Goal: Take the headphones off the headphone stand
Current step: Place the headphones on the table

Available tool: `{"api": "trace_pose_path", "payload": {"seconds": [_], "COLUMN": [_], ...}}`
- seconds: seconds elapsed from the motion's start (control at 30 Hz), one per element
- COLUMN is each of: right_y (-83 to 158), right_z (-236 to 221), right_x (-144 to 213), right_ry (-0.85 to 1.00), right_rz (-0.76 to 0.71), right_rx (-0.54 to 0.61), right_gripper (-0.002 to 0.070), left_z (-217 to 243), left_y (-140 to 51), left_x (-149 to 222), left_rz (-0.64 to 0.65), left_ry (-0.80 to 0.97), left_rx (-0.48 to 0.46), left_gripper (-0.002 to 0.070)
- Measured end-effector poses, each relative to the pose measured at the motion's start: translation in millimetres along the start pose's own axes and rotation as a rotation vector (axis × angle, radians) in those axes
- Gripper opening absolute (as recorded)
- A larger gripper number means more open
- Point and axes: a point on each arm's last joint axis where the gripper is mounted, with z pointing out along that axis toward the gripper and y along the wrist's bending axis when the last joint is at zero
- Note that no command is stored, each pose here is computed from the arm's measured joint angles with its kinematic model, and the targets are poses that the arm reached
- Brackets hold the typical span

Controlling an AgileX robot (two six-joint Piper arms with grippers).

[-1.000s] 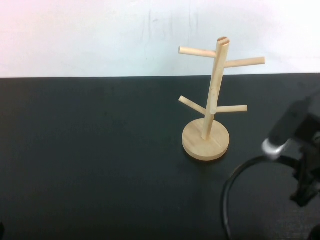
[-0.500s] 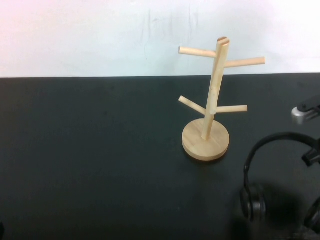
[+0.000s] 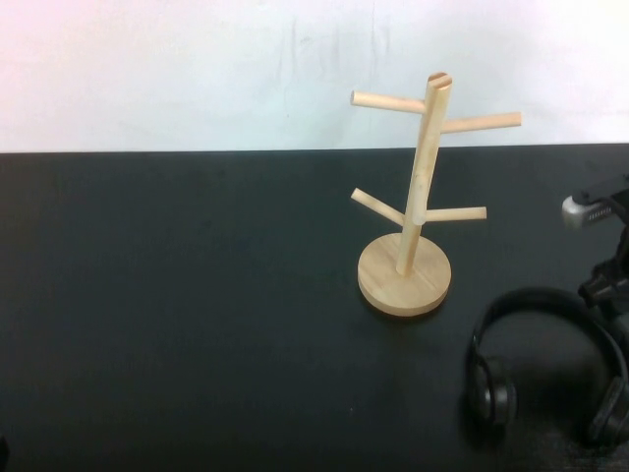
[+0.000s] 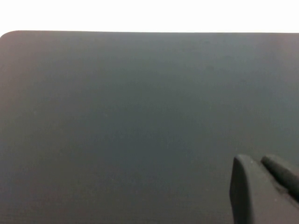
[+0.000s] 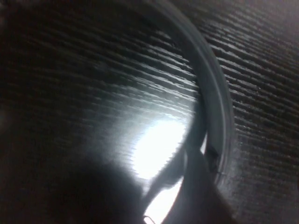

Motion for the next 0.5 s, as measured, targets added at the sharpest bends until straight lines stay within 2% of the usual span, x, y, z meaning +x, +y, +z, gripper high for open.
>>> {"api": "trace_pose_path", "payload": {"seconds": [0.07,0.23,0.5], "right_y": [2,2,4], "right_z": [-14,-62,-163], "right_x": [0,7,37], "right_ry": [-0.033,-0.130,-0.420], "right_rz": [0.018,0.077,0.199], "right_rx": [-0.022,-0.027,-0.012], "right_gripper": [0.0309,0.0006,-0.0005], "left_z": [0,0,0], "left_y": [0.0,0.0,0.0], "left_x": [0,0,0], "left_rz": [0.000,0.000,0.000], "left_ry": [0.000,0.000,0.000], "left_rx": [0.000,0.000,0.000], "left_gripper": [0.0003,0.0003,0.0003]}}
